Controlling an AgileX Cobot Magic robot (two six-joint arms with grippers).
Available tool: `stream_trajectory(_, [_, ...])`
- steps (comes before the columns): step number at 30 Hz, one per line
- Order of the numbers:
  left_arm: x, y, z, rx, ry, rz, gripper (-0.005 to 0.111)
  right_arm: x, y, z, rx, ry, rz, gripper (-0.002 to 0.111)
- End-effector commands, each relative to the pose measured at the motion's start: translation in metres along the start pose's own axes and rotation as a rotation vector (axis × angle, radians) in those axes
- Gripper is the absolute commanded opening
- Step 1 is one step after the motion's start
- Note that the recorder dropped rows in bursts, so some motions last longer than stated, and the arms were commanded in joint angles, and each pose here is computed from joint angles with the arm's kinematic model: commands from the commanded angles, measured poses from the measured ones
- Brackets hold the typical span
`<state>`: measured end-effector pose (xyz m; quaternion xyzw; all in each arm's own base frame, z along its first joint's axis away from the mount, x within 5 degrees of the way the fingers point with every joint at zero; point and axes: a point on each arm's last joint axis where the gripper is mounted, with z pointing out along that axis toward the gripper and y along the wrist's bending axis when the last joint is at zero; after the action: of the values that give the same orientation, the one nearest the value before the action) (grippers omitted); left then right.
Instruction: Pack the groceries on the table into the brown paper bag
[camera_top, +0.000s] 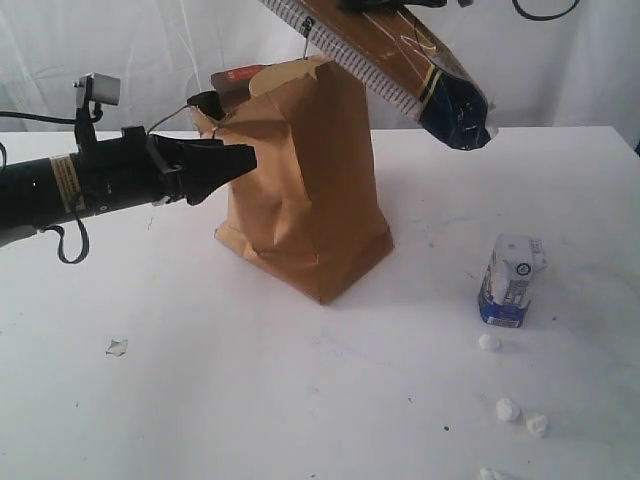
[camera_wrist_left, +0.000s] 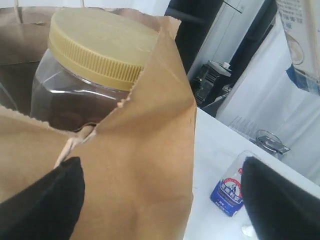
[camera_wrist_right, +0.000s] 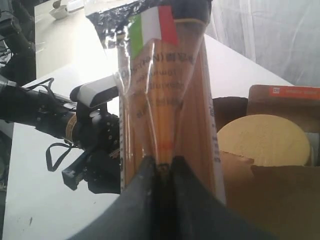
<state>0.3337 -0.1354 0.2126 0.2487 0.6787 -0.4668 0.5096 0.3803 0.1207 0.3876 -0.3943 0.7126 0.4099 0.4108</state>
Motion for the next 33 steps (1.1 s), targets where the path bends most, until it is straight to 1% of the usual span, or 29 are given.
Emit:
stream_trajectory(1, [0.003, 0.011, -0.004, -0.102, -0.002, -0.046, 0.086, -0.016, 0.01, -0.007, -0.022, -0.084, -0.003, 0.0])
stream_trajectory(4, [-0.002, 0.014, -0.004, -0.132, -0.052, -0.041, 0.086, -0.016, 0.01, -0.007, -0.022, -0.084, -0.003, 0.0])
stream_trajectory(6, [-0.008, 0.016, -0.003, -0.175, -0.131, -0.094, 0.086, -0.016, 0.01, -0.007, -0.022, -0.084, -0.001, 0.0])
stream_trajectory(8, [-0.015, 0.02, -0.001, -0.238, -0.242, -0.144, 0.086, -0.016, 0.01, -0.007, -0.022, -0.084, -0.001, 0.0])
stream_trajectory(10, [-0.021, 0.024, -0.003, -0.295, -0.321, -0.166, 0.086, -0.015, 0.01, -0.007, -0.021, -0.081, -0.002, 0.0])
stream_trajectory(11, [-0.024, 0.025, -0.003, -0.303, -0.339, -0.164, 0.086, -0.015, 0.01, -0.007, -0.019, -0.077, -0.004, 0.0])
stream_trajectory(14, [-0.033, 0.024, 0.0, -0.279, -0.349, -0.144, 0.086, -0.013, 0.009, -0.007, -0.01, -0.06, -0.006, 0.0])
stream_trajectory(16, [-0.038, 0.02, 0.006, -0.238, -0.335, -0.12, 0.086, -0.012, 0.009, -0.007, -0.01, -0.053, 0.009, 0.0])
stream_trajectory(21, [-0.054, 0.009, 0.021, -0.17, -0.355, -0.101, 0.086, -0.012, 0.009, -0.007, -0.009, -0.051, 0.012, 0.0])
stream_trajectory(24, [-0.061, -0.004, 0.034, -0.085, -0.319, -0.071, 0.086, -0.012, 0.009, -0.007, -0.009, -0.051, 0.012, 0.0])
stream_trajectory(27, [-0.063, -0.02, 0.047, -0.008, -0.272, -0.01, 0.086, -0.012, 0.009, -0.007, -0.009, -0.051, 0.012, 0.0])
stream_trajectory(30, [-0.064, -0.028, 0.054, 0.003, -0.294, 0.015, 0.086, -0.012, 0.009, -0.007, -0.009, -0.051, 0.012, 0.0])
stream_trajectory(33, [-0.068, -0.027, 0.056, -0.027, -0.349, -0.001, 0.086, -0.012, 0.008, -0.007, -0.008, -0.049, 0.011, 0.0])
